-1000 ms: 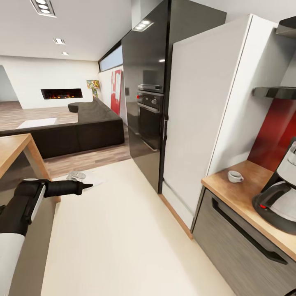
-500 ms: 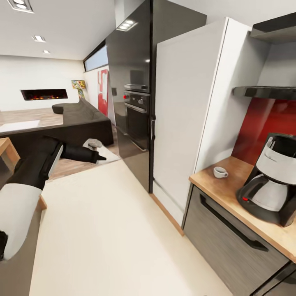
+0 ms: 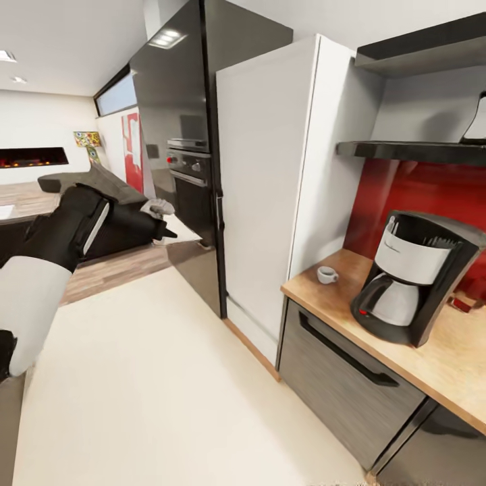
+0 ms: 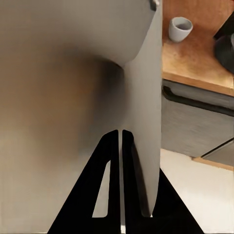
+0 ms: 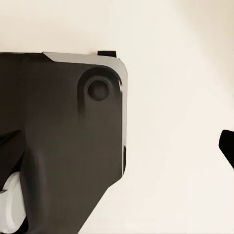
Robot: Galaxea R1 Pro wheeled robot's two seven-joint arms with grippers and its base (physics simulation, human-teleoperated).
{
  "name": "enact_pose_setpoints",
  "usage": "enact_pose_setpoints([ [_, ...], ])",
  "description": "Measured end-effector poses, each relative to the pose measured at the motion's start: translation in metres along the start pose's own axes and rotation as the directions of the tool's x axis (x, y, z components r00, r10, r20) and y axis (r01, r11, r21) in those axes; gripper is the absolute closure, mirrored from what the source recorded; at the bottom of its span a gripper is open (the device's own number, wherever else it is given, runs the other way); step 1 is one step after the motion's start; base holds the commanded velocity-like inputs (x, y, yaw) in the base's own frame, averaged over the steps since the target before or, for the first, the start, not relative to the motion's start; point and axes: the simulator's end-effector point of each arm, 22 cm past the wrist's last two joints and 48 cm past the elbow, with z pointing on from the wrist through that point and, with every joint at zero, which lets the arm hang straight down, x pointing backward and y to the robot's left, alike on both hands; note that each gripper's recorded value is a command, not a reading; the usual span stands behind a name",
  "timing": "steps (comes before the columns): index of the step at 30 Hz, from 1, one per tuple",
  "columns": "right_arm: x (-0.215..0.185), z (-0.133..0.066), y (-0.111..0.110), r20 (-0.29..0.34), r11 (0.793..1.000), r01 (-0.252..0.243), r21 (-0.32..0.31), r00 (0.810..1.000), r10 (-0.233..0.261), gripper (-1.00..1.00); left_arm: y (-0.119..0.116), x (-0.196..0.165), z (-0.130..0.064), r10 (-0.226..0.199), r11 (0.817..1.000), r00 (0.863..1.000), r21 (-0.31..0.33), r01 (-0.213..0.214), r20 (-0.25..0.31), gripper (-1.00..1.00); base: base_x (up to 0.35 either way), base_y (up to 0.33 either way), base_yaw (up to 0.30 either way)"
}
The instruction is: Set up a coffee station on the kitchen countertop: keep the coffee maker on the countertop, move the bottle of coffee from the kitchen shelf to the counter next to the coffee maker, place a paper coffee filter on top of the coffee maker, put the saucer next to the coffee maker with the coffee cup on the saucer, and place the electric kettle next to the coffee maker.
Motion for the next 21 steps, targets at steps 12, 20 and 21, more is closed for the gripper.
enact_pose_setpoints([
  [12,-0.003,0.0,0.0,0.007,1.0,-0.001,-0.001,1.0,0.001,-1.0,-0.01,-0.049,-0.02,0.208,0.969,0.971,-0.112,-0.22,-0.115,1.0,0.0,0.0,-0.239],
  [20,-0.004,-0.001,0.0,0.011,1.0,0.0,-0.001,1.0,0.0,-1.0,-0.03,-0.086,-0.039,0.27,0.954,0.96,-0.118,-0.277,-0.071,1.0,0.0,0.0,-0.238],
  [21,-0.004,-0.001,0.0,0.012,1.0,0.0,-0.001,1.0,0.0,-1.0,-0.034,-0.087,-0.037,0.278,0.952,0.958,-0.112,-0.285,-0.074,1.0,0.0,0.0,-0.238],
])
